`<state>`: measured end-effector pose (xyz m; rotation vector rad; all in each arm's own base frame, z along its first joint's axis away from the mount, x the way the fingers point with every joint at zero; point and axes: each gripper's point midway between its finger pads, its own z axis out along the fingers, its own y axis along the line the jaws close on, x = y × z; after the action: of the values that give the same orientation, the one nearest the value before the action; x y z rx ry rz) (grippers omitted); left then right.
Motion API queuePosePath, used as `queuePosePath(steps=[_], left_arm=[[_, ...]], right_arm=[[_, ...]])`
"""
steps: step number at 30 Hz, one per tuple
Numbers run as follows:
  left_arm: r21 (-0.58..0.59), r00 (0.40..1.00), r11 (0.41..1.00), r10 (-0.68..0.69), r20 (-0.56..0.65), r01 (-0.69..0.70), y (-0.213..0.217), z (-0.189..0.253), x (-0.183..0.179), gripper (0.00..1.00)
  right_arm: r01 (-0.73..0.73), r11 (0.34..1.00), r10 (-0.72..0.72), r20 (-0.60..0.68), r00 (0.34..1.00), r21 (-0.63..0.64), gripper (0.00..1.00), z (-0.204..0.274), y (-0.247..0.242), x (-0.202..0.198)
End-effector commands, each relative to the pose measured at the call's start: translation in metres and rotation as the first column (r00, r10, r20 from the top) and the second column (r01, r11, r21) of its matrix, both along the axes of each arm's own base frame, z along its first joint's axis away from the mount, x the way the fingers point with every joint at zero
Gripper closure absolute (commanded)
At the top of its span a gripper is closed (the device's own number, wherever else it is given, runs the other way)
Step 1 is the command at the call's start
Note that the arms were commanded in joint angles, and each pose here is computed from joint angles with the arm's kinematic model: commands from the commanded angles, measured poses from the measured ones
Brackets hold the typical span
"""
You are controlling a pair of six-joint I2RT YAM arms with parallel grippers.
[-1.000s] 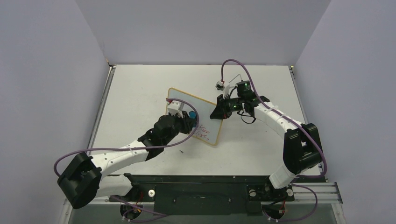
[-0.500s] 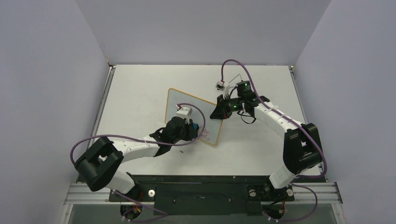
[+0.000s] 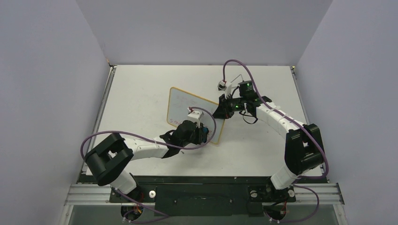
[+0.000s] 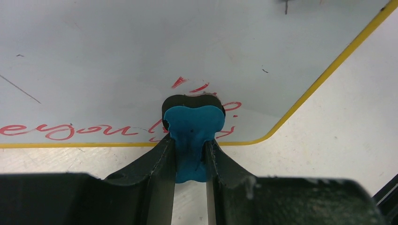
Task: Erase the whiteboard
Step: Erase the whiteboard at the center of the board.
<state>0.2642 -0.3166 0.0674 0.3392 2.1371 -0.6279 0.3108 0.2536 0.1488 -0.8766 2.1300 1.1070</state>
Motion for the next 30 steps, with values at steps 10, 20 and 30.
queuePosePath(steps=[10, 20, 30], left_arm=[[-0.077, 0.963, 0.965, 0.255, 0.086, -0.249, 0.043, 0.035, 0.038, 1.00], [-0.108, 0.992, 0.994, 0.006, 0.125, 0.007, -0.028, 0.043, 0.002, 1.00], [-0.088, 0.980, 0.980, 0.184, 0.081, -0.177, 0.026, 0.027, 0.025, 1.00]], right_arm=[[-0.027, 0.999, 0.027, -0.032, 0.999, 0.017, 1.00, 0.008, 0.008, -0.012], [-0.026, 1.000, 0.026, -0.034, 0.999, 0.015, 1.00, 0.006, 0.008, -0.011], [-0.027, 0.999, 0.028, -0.029, 0.999, 0.018, 1.00, 0.008, 0.008, -0.012]])
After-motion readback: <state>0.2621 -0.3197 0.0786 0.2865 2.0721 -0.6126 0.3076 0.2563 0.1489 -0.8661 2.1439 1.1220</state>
